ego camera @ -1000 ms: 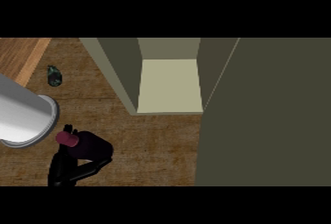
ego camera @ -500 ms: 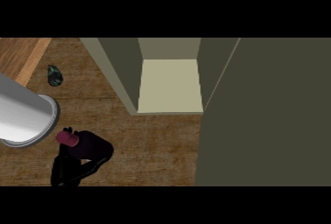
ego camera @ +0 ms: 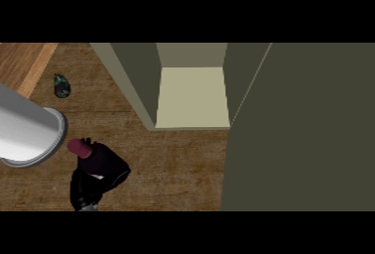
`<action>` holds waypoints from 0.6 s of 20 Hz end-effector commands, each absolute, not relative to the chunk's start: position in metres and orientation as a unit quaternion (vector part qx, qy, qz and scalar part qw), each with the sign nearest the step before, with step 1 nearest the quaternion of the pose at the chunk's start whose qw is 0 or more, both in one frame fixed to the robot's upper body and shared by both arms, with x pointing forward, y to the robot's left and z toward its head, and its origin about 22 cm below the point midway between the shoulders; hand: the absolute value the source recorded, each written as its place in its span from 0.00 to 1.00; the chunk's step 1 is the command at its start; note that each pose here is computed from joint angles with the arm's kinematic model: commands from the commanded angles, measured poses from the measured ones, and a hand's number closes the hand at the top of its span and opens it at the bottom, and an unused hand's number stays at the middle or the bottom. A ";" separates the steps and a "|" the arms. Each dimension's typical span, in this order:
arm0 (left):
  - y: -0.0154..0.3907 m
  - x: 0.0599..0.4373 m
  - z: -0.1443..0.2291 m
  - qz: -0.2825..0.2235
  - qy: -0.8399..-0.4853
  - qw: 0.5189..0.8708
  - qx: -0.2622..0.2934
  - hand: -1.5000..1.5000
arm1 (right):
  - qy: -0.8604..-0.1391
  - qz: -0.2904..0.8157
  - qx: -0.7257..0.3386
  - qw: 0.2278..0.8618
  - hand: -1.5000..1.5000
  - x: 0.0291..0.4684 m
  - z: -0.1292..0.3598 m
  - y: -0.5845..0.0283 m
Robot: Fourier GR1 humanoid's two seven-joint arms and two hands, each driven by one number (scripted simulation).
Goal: Pick up the wine, place it into the cabinet and close the cabinet
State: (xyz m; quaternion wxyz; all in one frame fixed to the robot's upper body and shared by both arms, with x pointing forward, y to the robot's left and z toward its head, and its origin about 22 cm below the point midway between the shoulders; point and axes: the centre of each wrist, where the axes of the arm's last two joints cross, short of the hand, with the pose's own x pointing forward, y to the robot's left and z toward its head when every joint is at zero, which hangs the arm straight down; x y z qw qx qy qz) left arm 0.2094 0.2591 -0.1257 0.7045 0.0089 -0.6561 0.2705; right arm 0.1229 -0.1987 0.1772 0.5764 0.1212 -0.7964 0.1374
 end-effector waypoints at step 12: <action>0.239 0.237 -0.127 0.233 -0.688 0.687 0.033 1.00 | -0.819 0.130 0.156 0.536 0.00 0.078 0.215 -0.208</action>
